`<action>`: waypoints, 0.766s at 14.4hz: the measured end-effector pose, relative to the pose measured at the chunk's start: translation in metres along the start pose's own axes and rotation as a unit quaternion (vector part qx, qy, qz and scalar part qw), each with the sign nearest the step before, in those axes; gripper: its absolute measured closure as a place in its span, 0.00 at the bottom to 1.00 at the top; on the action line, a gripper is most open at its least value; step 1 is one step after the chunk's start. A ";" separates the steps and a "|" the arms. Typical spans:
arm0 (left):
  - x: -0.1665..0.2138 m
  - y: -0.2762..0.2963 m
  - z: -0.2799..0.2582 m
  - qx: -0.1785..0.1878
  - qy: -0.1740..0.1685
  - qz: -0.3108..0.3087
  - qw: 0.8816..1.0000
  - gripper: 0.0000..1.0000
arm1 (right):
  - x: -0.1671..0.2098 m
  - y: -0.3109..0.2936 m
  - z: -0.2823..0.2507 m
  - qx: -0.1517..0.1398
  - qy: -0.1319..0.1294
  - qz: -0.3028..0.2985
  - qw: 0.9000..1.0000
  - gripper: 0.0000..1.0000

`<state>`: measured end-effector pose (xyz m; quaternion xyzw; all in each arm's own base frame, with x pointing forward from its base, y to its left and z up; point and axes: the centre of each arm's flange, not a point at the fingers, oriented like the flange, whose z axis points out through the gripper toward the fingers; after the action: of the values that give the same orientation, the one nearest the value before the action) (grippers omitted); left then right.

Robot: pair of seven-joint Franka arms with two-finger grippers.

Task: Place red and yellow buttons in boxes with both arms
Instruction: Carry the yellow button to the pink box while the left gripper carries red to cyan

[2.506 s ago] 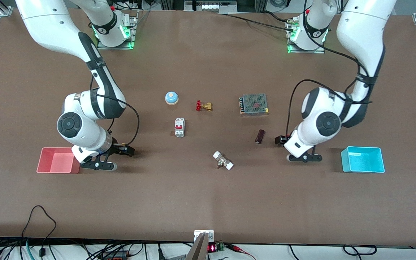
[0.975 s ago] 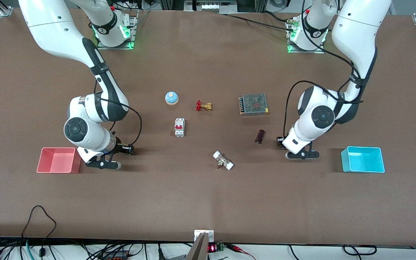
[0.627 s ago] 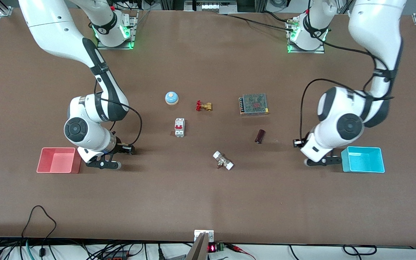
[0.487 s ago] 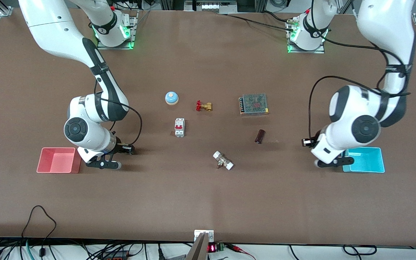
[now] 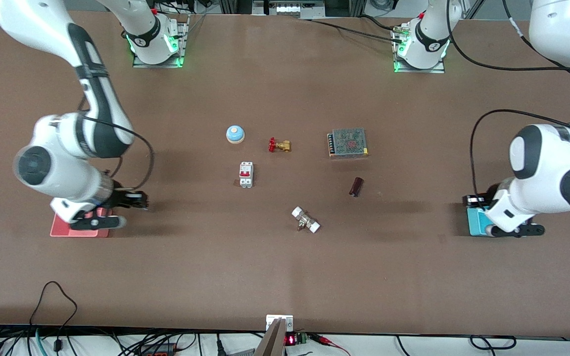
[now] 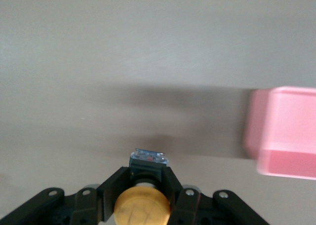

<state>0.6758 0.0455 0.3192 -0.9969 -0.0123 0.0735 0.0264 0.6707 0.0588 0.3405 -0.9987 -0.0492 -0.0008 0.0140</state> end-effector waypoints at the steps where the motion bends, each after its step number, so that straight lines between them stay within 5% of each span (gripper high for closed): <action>1: 0.006 -0.017 0.005 0.003 0.008 0.014 1.000 0.64 | -0.001 0.022 -0.010 -0.001 0.006 -0.013 1.000 0.65; 5: 0.023 -0.059 0.031 0.001 0.023 0.047 0.999 0.64 | -0.007 0.099 -0.014 -0.005 0.014 -0.035 0.999 0.65; 11: 0.034 -0.084 0.059 -0.014 0.031 0.037 0.999 0.64 | 0.011 0.118 0.012 -0.017 0.052 -0.037 0.998 0.65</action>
<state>0.6994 0.1329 0.2607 -0.9987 0.0245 0.0430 0.0102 0.6931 -0.0575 0.3254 -0.9949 -0.0853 -0.0543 -0.0003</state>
